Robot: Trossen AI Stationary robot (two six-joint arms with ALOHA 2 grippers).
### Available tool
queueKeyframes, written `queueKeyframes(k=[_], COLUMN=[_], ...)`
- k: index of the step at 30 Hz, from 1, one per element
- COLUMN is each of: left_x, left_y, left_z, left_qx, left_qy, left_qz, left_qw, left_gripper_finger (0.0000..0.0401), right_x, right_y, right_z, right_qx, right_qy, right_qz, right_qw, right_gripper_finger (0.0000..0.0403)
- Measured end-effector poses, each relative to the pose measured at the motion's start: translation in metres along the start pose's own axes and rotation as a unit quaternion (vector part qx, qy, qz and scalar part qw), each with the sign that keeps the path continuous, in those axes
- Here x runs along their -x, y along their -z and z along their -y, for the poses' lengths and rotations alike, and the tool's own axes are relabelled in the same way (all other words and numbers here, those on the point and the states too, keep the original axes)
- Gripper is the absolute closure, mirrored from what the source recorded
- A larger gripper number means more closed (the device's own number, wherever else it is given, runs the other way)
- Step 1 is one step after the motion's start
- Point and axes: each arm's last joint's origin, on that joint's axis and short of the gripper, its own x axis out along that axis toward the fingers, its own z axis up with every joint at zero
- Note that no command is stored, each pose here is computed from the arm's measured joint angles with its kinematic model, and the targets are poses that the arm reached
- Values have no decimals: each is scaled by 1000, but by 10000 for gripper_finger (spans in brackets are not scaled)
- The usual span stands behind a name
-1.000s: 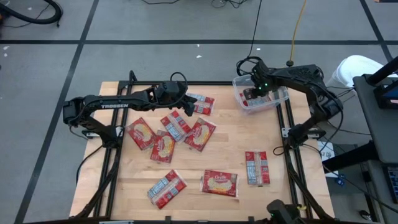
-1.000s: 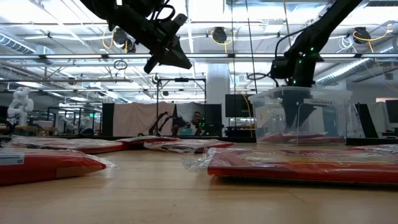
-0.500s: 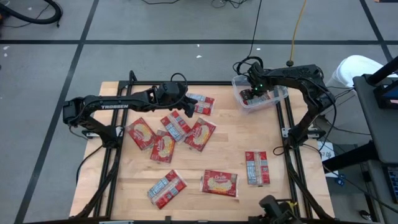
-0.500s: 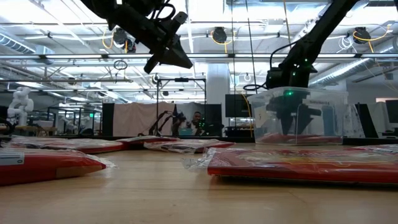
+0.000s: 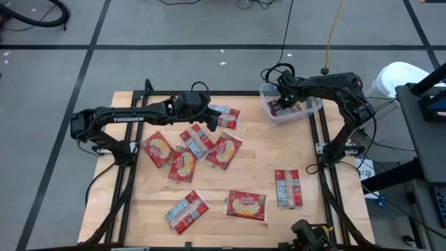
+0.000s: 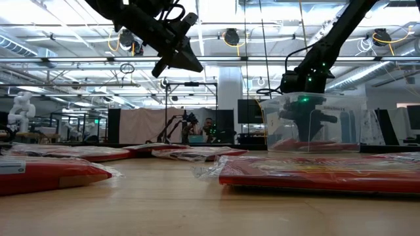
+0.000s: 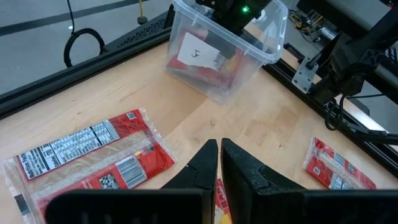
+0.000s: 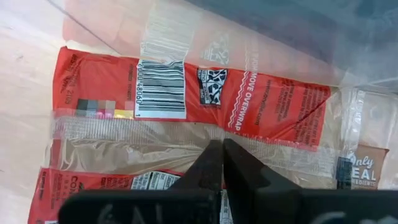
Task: Sort popcorn bags into baskets
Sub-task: Adjust the popcorn bag in the transparent container
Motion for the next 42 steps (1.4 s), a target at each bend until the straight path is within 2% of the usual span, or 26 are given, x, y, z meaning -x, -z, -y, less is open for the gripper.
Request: queueKeyframes(k=[10, 33, 35, 39, 42], left_x=[0, 0, 0, 0, 0], left_y=[0, 0, 0, 0, 0], left_z=[0, 0, 0, 0, 0], left_qx=[-4, -13, -13, -13, -13], left_qy=[-1, -1, -1, -1, -1], left_qz=[1, 1, 1, 1, 1], left_qw=[1000, 1000, 1000, 1000, 1000], left_gripper_finger=[375, 375, 375, 375, 375], right_x=[45, 93, 93, 89, 84], right_y=[0, 12, 14, 19, 19], right_z=[1, 2, 3, 8, 10], right_qx=[-24, -34, -35, -34, -17], right_qy=[-30, -57, -47, 25, 39], right_qz=[80, 138, 132, 110, 94], right_qw=[996, 988, 989, 993, 995], right_gripper_finger=[402, 402, 402, 402, 396])
